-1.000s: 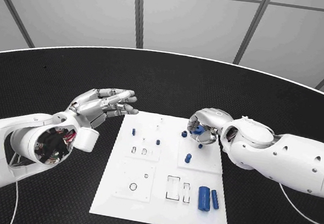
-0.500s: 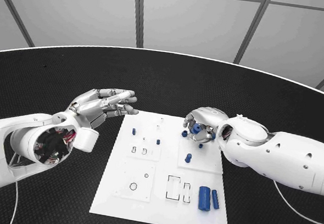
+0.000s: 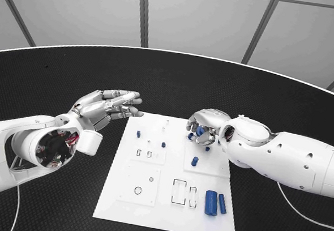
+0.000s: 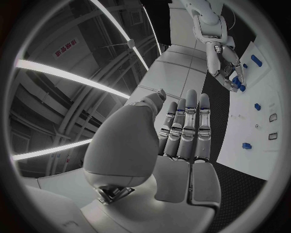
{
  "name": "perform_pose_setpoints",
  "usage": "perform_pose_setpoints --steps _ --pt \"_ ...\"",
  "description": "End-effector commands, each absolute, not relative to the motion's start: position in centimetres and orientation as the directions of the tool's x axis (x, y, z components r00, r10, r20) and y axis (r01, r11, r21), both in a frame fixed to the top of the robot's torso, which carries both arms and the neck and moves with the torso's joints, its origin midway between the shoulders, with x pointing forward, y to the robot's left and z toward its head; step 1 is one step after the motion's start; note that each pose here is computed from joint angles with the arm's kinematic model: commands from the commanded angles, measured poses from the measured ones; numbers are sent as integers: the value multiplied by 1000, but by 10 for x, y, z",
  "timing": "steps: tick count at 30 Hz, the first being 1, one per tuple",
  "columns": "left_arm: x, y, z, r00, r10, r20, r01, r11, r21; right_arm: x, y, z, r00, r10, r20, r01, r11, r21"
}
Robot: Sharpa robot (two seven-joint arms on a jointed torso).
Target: Assemble the parts on the task board
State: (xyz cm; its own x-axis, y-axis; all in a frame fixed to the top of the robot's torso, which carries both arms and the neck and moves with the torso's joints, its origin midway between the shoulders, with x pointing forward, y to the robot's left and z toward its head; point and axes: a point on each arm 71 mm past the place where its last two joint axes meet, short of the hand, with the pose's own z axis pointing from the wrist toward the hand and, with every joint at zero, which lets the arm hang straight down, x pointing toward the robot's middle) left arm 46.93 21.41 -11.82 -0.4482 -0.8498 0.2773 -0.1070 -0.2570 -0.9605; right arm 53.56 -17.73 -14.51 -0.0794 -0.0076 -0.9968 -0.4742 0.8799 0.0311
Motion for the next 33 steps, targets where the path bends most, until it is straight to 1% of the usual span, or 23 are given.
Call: perform_pose_setpoints --steps 1,33 --pt "469 214 -118 -448 -850 277 -107 -257 -960 537 -177 -146 -82 -11 -997 -473 880 29" --pt "469 213 -118 -452 -847 279 -110 -257 -960 541 -173 -150 -105 -34 -994 -476 879 20"
